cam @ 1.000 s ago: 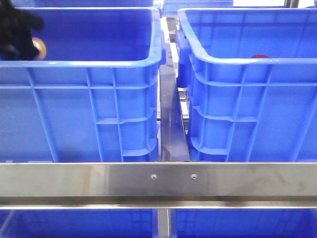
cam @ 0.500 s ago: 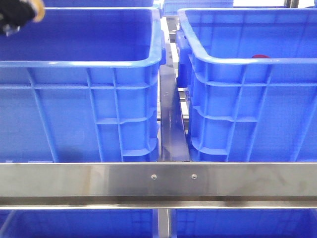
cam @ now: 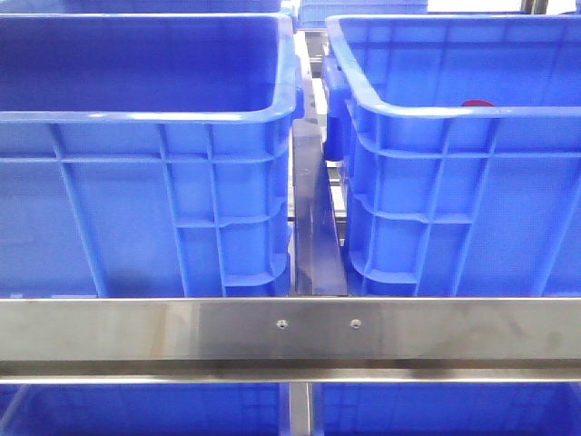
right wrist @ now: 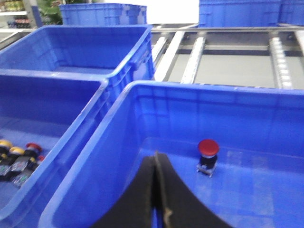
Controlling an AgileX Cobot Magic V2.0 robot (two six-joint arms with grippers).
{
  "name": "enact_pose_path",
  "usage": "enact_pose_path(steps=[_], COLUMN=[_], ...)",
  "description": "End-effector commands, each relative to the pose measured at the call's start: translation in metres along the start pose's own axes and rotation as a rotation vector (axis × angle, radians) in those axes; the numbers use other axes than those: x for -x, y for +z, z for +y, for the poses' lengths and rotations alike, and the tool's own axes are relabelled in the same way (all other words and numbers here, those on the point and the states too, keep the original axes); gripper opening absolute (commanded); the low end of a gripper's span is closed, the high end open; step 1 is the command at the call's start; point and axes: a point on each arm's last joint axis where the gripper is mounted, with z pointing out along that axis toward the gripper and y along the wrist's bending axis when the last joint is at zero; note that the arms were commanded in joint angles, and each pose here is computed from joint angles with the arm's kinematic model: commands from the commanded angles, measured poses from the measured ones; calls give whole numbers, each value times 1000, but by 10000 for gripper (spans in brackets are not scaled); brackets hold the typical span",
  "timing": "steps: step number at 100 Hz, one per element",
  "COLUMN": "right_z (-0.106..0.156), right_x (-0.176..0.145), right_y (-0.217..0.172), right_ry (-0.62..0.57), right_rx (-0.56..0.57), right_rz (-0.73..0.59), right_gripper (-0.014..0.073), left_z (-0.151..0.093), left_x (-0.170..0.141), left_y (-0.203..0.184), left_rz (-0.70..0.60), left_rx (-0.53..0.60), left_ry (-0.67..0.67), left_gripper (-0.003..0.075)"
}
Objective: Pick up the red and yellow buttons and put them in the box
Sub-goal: 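Lift the yellow button out of the bin with the left gripper, then pass the yellow button to the right gripper and close it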
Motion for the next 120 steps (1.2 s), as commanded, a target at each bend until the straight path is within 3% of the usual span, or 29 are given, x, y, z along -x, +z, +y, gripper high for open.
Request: enact_pose_path(steps=[1,22,32,52,78,98,120], right_z=[2,8,12,24,30,33,61], right_x=[8,8,11,10,7,6,1], right_y=[-2,-2,-3,2,34,64,100], right_ry=[3,82,175,318,623,696,744], right_rx=[8,80,133,298,567,674,801], right_rz=[-25,-20,-42,2,113,218,354], right_gripper=[32,441,554,561,561,561,561], left_z=[-5,-5,-5,-5,-5,-5,-5], left_x=[15,15,15,15,15,15,15], left_y=[-8,-8,-8,-8,-8,-8,-8], left_rz=[-111,-110,-110,-110,-110,-110,-110], left_rx=[-22,-22,-22,-22,-22,-22,-22], left_ry=[2,4,4,4,4,4,4], left_gripper=[-19,-19,-19,-19,-19,-19,-19])
